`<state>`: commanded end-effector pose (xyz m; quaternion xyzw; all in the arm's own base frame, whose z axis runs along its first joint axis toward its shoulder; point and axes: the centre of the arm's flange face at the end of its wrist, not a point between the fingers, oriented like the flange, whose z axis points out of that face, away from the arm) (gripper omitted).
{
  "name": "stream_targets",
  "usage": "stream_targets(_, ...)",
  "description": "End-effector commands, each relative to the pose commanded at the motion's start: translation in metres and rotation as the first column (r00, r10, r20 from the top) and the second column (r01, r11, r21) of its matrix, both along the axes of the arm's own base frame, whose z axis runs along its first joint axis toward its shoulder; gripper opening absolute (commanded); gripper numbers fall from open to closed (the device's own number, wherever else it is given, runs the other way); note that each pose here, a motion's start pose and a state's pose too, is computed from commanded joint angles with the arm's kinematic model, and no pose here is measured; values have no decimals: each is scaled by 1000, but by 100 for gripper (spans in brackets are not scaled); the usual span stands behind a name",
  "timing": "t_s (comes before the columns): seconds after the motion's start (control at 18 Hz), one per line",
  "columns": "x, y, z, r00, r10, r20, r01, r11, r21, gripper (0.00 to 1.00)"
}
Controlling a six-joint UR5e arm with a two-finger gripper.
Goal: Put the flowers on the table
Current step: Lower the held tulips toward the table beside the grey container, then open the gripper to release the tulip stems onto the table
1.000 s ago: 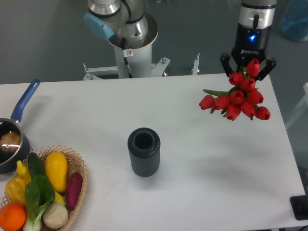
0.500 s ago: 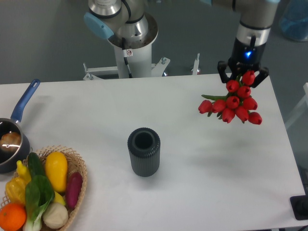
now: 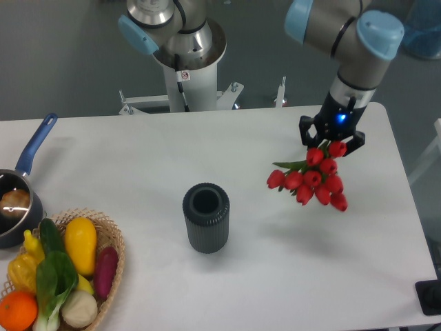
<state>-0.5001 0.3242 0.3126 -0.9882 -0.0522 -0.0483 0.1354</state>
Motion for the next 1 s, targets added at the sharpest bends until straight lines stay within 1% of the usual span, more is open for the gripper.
stream_targets(0.39,-3,12,-34,999,-22,49,23,1000,-12,39)
stream_targets(0.5,-5,12,-40,998,-25,59,26,1000,-13,39)
stream_targets(0.61,-9,14,-38,998,-27,51,27,1000,-11,39)
stream_targets(0.67,-11,13,-38,998,-27,50,27,1000,-10,46)
stream_targets(0.72,-12,14,-35,999,-27,42,27,1000,-8,59)
stream_targets(0.78,-15,15,-30,999,-31,29,32,999,-4,98)
stream_targets(0.83,-16,16,-23,999,-37,16,37,999,0,100)
stream_targets(1.0,-7,23,-7,999,-40,-7,40,999,4,100)
